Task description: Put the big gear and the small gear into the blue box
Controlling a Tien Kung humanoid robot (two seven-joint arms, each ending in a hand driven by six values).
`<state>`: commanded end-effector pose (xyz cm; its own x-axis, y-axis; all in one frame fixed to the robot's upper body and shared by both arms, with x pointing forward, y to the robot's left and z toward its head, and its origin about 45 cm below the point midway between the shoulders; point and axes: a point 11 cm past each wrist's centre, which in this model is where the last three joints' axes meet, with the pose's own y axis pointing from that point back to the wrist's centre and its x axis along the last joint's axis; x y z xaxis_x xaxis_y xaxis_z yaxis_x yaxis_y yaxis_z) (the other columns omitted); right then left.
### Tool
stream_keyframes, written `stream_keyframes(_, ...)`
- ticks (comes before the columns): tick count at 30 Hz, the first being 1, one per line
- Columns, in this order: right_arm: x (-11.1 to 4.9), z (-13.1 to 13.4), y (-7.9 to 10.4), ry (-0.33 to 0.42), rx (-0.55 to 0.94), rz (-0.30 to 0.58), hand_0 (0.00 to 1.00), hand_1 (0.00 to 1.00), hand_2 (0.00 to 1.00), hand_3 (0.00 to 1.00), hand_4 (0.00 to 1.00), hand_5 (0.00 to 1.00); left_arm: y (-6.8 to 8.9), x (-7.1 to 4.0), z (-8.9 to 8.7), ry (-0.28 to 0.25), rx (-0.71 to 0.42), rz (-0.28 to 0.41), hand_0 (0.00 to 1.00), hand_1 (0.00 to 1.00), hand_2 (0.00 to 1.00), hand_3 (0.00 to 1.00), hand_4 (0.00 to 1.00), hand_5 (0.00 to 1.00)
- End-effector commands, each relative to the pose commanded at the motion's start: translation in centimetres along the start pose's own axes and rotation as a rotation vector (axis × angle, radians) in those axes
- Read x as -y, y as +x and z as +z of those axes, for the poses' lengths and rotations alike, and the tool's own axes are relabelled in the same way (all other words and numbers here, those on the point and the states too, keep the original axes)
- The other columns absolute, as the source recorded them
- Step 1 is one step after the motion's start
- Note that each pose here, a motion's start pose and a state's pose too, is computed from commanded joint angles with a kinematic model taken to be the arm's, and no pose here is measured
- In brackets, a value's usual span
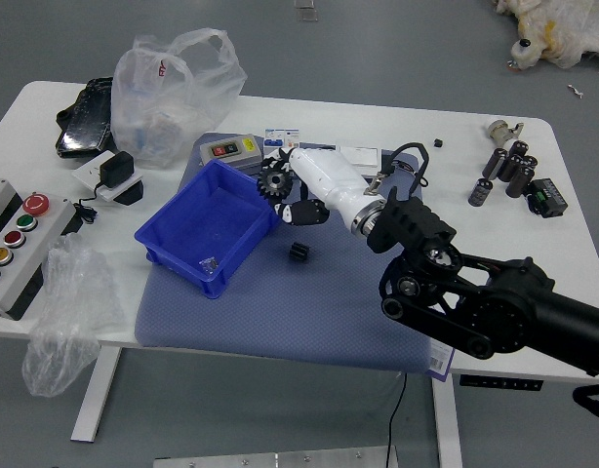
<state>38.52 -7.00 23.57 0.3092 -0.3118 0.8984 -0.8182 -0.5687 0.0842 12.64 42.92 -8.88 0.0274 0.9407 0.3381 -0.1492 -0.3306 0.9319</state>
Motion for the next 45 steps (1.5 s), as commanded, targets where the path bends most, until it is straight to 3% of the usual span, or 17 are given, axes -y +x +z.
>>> stream_keyframes(3, 0.3, -0.8, -0.4, 0.033, 0.01, -0.013, 0.27, 0.294, 0.355, 0.439, 0.22, 0.002, 0.0, 0.0, 0.0, 0.001, 0.0, 0.0, 0.631, 0.474, 0.533, 0.705, 0.742, 0.508)
stream_keyframes(4, 0.5, -1.2, -0.7, 0.049, 0.019, -0.018, 0.402, 0.412, 0.478, 0.53, 0.357, 0.002, 0.0, 0.0, 0.0, 0.002, 0.0, 0.0, 0.631, 0.474, 0.534, 0.705, 0.741, 0.508)
stream_keyframes(9, 1.3, -1.1, -1.8, 0.05, 0.055, -0.048, 0.402, 0.412, 0.478, 0.53, 0.357, 0.002, 0.0, 0.0, 0.1, 0.002, -0.002, -0.001, 0.631, 0.474, 0.534, 0.705, 0.741, 0.508)
stream_keyframes(10, 1.3, -1.0, -2.0, 0.049, 0.059, -0.051, 0.532, 0.646, 0.68, 0.691, 0.411, 0.152, 0.0, 0.0, 0.1, 0.002, -0.002, -0.001, 0.631, 0.474, 0.533, 0.705, 0.741, 0.508)
stream_keyframes(15, 1.6, -1.1, -2.4, 0.046, 0.078, -0.051, 0.532, 0.646, 0.68, 0.691, 0.411, 0.152, -0.1, 0.0, 0.1, 0.001, -0.001, -0.002, 0.631, 0.474, 0.533, 0.705, 0.741, 0.508)
stream_keyframes(16, 1.6, -1.1, -2.5, 0.043, 0.078, -0.051, 0.591, 0.717, 0.769, 0.732, 0.501, 0.194, -0.1, 0.0, 0.1, 0.0, -0.001, -0.003, 0.631, 0.475, 0.533, 0.705, 0.741, 0.509)
stream_keyframes(23, 2.1, 0.7, -2.9, -0.02, 0.082, -0.048, 0.603, 0.731, 0.78, 0.74, 0.527, 0.202, -0.1, 0.0, 0.3, -0.004, 0.001, -0.003, 0.631, 0.474, 0.534, 0.704, 0.741, 0.509)
stream_keyframes(33, 2.4, 2.8, -1.9, -0.082, 0.106, -0.003, 0.615, 0.743, 0.803, 0.776, 0.571, 0.228, -0.2, 0.0, 0.3, -0.005, 0.001, -0.004, 0.63, 0.474, 0.534, 0.704, 0.741, 0.508)
stream_keyframes(34, 2.4, 2.8, -1.9, -0.082, 0.107, -0.002, 0.632, 0.772, 0.882, 0.961, 0.627, 0.252, -0.2, 0.0, 0.3, -0.005, 0.001, -0.004, 0.631, 0.475, 0.534, 0.704, 0.741, 0.509)
stream_keyframes(45, 1.9, 3.5, -1.3, -0.106, 0.08, 0.011, 0.653, 0.803, 0.918, 0.998, 0.648, 0.25, -0.2, 0.0, 0.3, -0.007, -0.001, -0.006, 0.631, 0.475, 0.533, 0.704, 0.741, 0.51)
